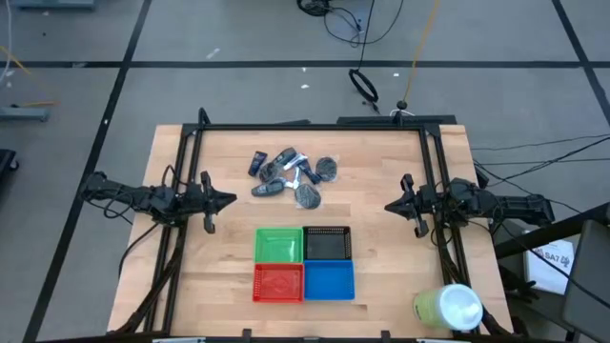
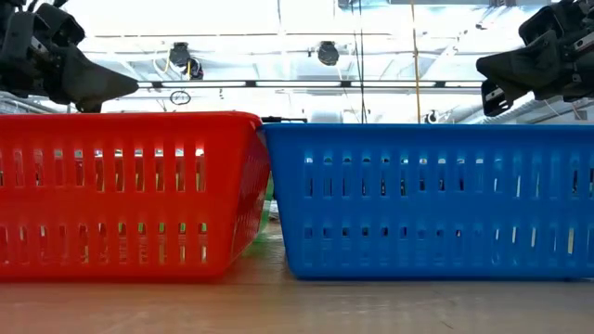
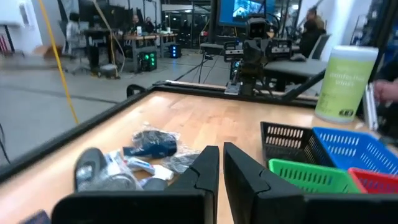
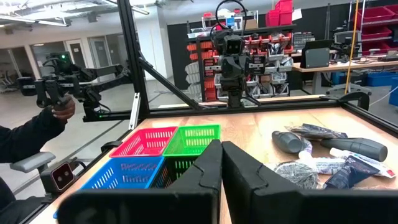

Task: Pick & Place Travel size toiletries
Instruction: Put the top left black hairbrush into the black bin

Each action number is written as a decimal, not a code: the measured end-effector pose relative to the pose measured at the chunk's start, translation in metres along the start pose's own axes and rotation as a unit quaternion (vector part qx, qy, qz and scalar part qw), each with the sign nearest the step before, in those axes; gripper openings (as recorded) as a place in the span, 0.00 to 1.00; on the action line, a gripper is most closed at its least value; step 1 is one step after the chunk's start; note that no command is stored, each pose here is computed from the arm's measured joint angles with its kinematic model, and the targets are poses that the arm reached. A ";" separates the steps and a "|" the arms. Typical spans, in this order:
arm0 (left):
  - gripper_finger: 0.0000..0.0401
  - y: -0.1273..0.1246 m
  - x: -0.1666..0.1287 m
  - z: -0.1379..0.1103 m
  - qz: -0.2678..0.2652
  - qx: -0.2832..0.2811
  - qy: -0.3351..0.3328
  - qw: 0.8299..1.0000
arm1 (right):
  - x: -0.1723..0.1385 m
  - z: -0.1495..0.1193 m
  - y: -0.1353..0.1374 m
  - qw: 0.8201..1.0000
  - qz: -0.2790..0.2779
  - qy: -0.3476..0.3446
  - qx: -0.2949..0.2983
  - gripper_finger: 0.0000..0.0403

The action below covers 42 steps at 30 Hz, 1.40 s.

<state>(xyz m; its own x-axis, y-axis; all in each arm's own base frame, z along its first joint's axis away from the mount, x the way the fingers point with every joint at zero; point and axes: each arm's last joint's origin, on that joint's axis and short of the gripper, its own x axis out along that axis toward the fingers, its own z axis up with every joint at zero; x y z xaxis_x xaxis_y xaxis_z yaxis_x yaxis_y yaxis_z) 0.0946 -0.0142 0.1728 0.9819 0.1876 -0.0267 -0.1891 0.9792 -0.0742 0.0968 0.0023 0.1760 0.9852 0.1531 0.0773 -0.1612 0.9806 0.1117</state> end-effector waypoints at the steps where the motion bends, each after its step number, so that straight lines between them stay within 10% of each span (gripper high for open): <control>1: 0.06 0.000 0.000 0.000 0.003 -0.003 0.001 1.000 | 0.000 0.000 0.000 1.000 0.000 0.000 0.000 0.00; 10: 0.10 -0.001 0.007 0.004 0.053 -0.073 -0.020 0.996 | 0.000 0.000 0.000 1.000 0.000 0.000 0.000 0.00; 27: 0.71 -0.020 0.077 0.112 0.172 0.040 0.113 0.978 | 0.000 0.000 0.000 1.000 0.000 0.000 0.000 0.00; 42: 0.67 0.011 0.188 0.096 0.257 0.081 0.327 0.906 | 0.000 0.000 0.000 1.000 0.000 0.000 0.000 0.00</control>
<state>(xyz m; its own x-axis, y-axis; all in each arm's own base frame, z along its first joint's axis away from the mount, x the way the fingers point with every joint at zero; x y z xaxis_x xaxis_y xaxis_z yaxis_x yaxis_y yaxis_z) 0.2781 0.0396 0.2627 0.5387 0.5870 -0.6044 -0.5625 0.7846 0.2607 0.0968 0.0023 0.1760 0.9852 0.1529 0.0770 -0.1609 0.9806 0.1119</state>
